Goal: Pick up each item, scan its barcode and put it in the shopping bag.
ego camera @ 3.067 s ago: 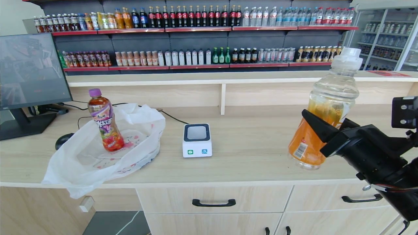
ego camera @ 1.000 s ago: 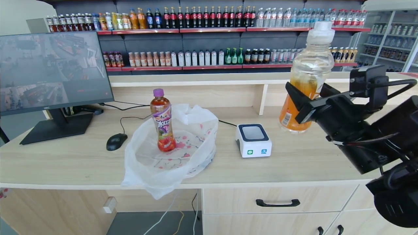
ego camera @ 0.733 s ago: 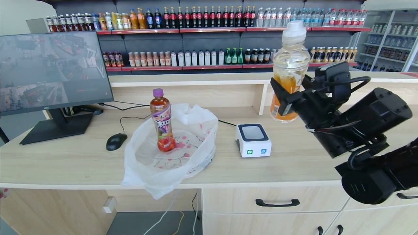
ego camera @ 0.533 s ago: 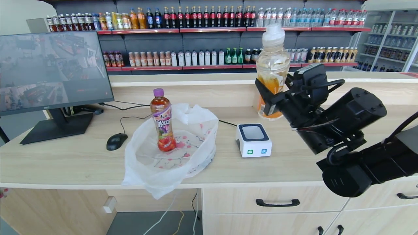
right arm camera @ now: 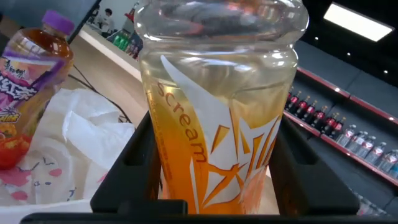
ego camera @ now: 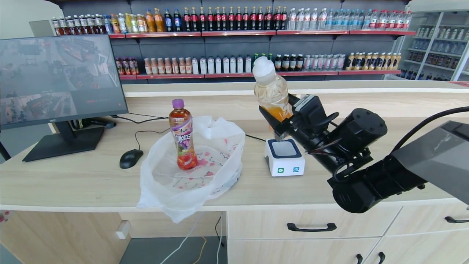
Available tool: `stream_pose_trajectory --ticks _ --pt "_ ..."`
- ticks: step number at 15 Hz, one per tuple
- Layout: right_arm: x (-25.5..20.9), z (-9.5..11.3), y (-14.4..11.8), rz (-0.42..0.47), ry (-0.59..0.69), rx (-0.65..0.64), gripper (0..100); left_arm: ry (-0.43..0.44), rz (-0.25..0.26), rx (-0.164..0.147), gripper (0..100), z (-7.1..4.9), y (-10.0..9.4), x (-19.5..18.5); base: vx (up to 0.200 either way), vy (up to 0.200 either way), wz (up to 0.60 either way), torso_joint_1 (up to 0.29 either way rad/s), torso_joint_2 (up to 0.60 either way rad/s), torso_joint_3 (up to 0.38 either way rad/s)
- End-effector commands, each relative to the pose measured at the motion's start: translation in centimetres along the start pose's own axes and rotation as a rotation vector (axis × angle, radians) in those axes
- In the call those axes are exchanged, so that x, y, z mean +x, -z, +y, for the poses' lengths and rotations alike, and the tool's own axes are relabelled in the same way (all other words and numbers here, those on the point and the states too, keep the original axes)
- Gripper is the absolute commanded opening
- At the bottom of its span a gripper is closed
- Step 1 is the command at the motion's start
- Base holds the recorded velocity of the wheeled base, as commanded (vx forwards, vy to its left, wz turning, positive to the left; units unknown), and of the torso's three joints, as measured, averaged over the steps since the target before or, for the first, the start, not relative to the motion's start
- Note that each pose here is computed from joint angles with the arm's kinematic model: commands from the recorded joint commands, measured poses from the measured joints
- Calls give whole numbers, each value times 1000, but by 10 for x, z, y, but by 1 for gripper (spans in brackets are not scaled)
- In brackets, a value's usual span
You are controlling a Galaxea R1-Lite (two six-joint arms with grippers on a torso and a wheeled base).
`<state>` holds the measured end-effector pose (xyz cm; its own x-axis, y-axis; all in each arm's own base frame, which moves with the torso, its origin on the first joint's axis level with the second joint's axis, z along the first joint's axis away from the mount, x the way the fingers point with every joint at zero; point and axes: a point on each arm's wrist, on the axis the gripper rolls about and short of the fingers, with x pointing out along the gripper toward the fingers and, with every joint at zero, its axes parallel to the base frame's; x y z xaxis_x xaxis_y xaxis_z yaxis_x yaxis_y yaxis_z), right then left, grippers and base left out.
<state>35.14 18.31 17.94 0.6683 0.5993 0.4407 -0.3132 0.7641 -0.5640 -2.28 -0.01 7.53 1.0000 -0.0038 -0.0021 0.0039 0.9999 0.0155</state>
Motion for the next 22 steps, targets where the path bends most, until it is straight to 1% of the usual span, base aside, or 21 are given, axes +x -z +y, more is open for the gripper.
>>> stream_pose_trajectory --ticks 1,2,3,7,8,11,14,16,18,22 --pt "-2 1 15 20 -24 -24 0 1 -1 0 100 0 0 0 0 0 0 0 0 0" --pt "-4 -2 20 22 -34 -40 0 1 -1 0 100 0 0 0 0 0 0 0 0 0" --pt "-3 -7 23 5 -42 -65 0 1 -1 0 100 0 0 0 0 0 0 0 0 0" --pt "-5 -7 37 -14 -117 -86 0 1 -1 0 100 0 0 0 0 0 0 0 0 0" --pt "-6 -4 43 -17 -145 -88 0 -1 -1 0 100 0 0 0 0 0 0 0 0 0" --pt "-7 3 54 -10 -176 -93 0 1 -1 0 100 0 0 0 0 0 0 0 0 0" --pt "-5 -7 57 -18 -154 -109 0 1 -1 0 100 0 0 0 0 0 0 0 0 0" --pt "-8 -9 63 -14 -172 -112 0 -1 -1 0 100 0 0 0 0 0 0 0 0 0" --pt "-10 -16 69 -8 -164 -120 0 1 -1 0 100 0 0 0 0 0 0 0 0 0" --pt "-11 -21 68 -14 -168 -123 0 1 -1 0 100 0 0 0 0 0 0 0 0 0"
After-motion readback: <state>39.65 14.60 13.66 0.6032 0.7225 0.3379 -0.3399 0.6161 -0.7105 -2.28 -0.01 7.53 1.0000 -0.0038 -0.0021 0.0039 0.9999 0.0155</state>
